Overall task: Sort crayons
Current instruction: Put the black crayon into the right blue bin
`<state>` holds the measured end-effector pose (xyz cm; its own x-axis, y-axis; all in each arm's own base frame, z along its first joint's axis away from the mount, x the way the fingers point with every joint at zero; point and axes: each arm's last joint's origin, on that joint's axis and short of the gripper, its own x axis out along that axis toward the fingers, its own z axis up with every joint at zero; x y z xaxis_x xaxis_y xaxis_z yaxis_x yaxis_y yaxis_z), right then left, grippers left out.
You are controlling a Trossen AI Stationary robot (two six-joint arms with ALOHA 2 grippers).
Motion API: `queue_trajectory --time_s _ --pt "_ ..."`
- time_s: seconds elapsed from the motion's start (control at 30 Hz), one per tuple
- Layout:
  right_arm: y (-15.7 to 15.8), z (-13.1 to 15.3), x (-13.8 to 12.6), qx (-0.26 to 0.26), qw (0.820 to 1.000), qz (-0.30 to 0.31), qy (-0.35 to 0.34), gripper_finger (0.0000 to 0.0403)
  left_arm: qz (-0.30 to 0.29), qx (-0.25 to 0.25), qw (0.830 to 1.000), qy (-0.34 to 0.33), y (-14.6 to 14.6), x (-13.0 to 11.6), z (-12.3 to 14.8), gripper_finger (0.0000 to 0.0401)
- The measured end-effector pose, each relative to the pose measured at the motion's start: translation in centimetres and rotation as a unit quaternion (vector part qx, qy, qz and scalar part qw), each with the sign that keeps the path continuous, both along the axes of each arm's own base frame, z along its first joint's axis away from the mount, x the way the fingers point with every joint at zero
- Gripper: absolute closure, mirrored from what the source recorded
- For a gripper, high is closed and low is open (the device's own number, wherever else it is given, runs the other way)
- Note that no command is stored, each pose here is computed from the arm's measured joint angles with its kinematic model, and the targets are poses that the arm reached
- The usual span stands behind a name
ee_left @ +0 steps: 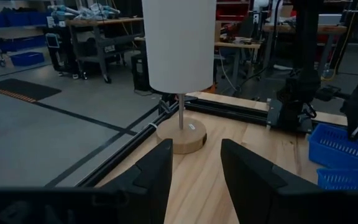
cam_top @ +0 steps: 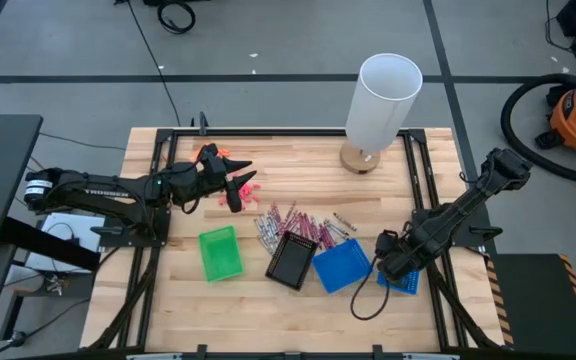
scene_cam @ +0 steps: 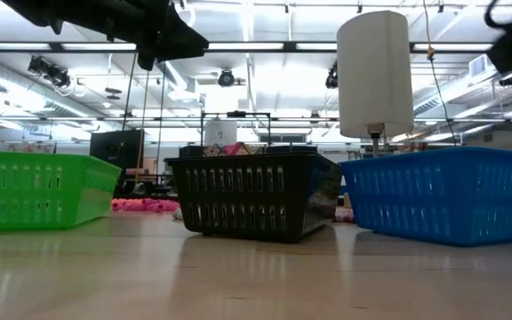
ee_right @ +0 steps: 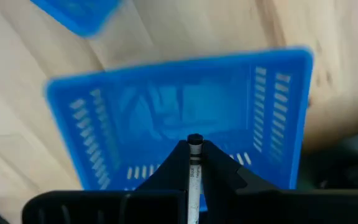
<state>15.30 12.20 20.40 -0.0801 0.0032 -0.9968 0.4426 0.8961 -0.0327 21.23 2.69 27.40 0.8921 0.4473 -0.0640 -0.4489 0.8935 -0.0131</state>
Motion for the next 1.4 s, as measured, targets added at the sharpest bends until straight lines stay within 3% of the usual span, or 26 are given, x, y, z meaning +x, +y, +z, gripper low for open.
queue_trajectory --time_s 0.43,0.87,1.17,1.4 --pt "-0.5 -4.0 -1.1 0.023 1.0 -0.01 0.011 0.0369 0.0 -0.001 1.0 0.0 0.0 0.0 0.0 0.0252" --pt "-1.2 -4.4 -0.7 0.026 0.999 -0.029 0.004 0.0292 0.0 -0.001 1.0 0.0 0.0 0.0 0.0 0.0252" --pt "-1.0 -2.2 0.3 0.028 0.999 -0.026 0.007 0.0286 0.0 -0.001 1.0 0.0 0.0 0.0 0.0 0.0252" --pt "-1.2 1.7 1.8 0.015 1.0 -0.015 -0.016 0.0286 0.0 -0.001 1.0 0.003 0.0 0.0 0.0 0.0252"
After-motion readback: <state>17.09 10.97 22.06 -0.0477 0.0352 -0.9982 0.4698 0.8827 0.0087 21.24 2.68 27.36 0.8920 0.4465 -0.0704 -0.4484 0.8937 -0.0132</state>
